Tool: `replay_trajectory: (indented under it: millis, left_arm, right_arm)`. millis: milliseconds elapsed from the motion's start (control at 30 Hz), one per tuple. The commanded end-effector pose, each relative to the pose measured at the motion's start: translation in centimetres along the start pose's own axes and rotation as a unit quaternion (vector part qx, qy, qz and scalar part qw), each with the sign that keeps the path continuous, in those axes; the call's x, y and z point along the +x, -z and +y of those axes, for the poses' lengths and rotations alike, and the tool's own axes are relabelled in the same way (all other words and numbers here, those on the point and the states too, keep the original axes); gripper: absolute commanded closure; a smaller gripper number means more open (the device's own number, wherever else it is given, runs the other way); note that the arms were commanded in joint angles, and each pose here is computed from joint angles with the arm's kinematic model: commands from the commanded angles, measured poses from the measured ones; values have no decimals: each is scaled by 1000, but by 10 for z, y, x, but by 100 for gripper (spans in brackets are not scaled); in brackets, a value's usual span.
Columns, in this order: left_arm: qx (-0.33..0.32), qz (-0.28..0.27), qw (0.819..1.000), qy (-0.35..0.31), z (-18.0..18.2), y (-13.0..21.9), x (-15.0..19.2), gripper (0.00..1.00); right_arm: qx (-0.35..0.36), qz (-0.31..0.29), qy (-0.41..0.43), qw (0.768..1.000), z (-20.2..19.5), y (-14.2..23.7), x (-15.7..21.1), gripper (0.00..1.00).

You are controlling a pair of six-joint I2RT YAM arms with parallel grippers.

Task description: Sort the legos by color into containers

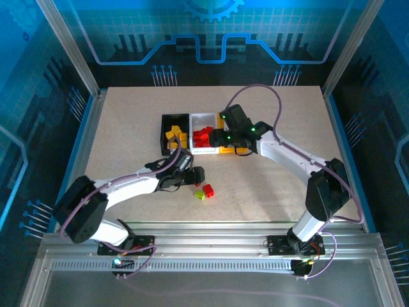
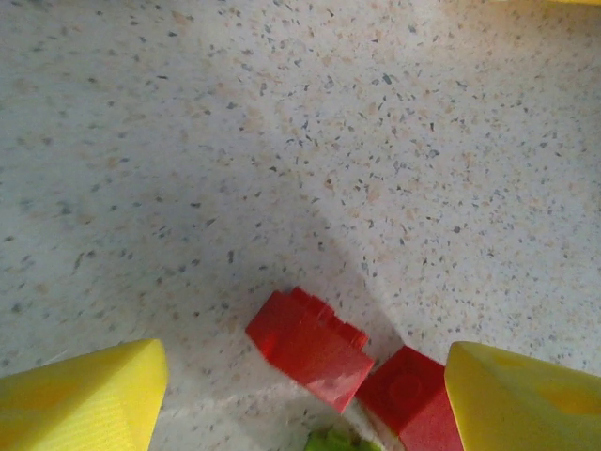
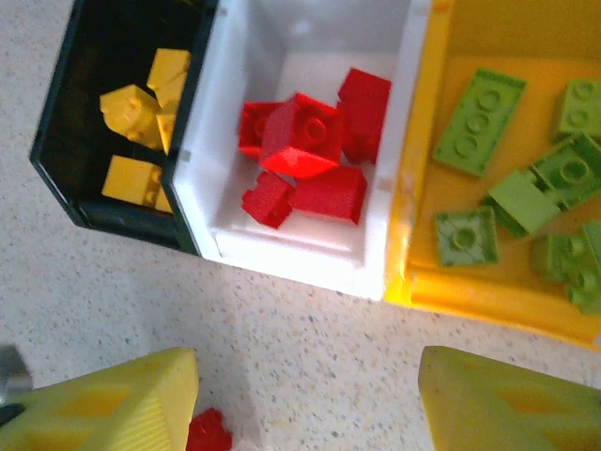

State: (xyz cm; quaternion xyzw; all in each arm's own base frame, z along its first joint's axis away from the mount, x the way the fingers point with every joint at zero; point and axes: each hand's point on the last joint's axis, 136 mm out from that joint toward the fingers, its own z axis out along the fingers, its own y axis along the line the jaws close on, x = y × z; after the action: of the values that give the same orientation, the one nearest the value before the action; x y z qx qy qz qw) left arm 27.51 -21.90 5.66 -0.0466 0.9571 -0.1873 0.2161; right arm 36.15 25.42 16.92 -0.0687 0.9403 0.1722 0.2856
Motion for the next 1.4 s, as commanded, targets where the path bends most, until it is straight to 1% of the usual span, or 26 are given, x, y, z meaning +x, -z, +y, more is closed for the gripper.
replay_trajectory:
  millis: [0, 167, 300, 333, 567, 667, 767, 833, 933, 1000, 1133, 1267, 1367]
  left_arm:
    - [-6, 12, 1000, -16, -11, -8, 0, 25]
    - [-63, 30, 997, -32, 8, -23, 15, 31]
    - [-75, 35, 996, -33, 14, -32, 19, 44]
    - [-75, 35, 996, -33, 14, -31, 20, 48]
    - [-79, 21, 996, -32, 18, -19, 19, 64]
    - [-74, 7, 997, -31, 15, -7, 9, 66]
    - [-50, -11, 999, -12, 6, 8, -12, 67]
    - [-28, -30, 999, 1, -5, 18, -34, 67]
    - [-8, -59, 998, -5, -27, 29, -70, 67]
    - [-5, -73, 997, -16, -42, 30, -92, 67]
    - [-12, -88, 996, -18, -56, 12, -134, 68]
    - [-27, -86, 996, -16, -61, -14, -165, 69]
    - [-30, -97, 995, -9, -66, -23, -187, 69]
  right_arm:
    - [-6, -22, -9, 1000, -3, 14, 0, 35]
    - [-8, -31, -19, 999, -14, 22, 6, 35]
    - [-5, -30, -25, 999, -19, 21, 10, 35]
    - [-3, -28, -26, 999, -20, 21, 11, 35]
    - [3, -34, -34, 999, -28, 26, 11, 35]
    - [4, -39, -39, 998, -31, 29, 12, 35]
    - [4, -42, -42, 998, -34, 33, 14, 35]
    - [6, -43, -46, 998, -38, 36, 17, 35]
    - [9, -42, -52, 998, -44, 37, 23, 35]
    - [14, -39, -57, 998, -49, 36, 26, 35]
    - [15, -34, -67, 997, -56, 36, 33, 35]
    - [16, -35, -70, 997, -60, 39, 36, 35]
    - [16, -39, -71, 997, -62, 44, 36, 35]
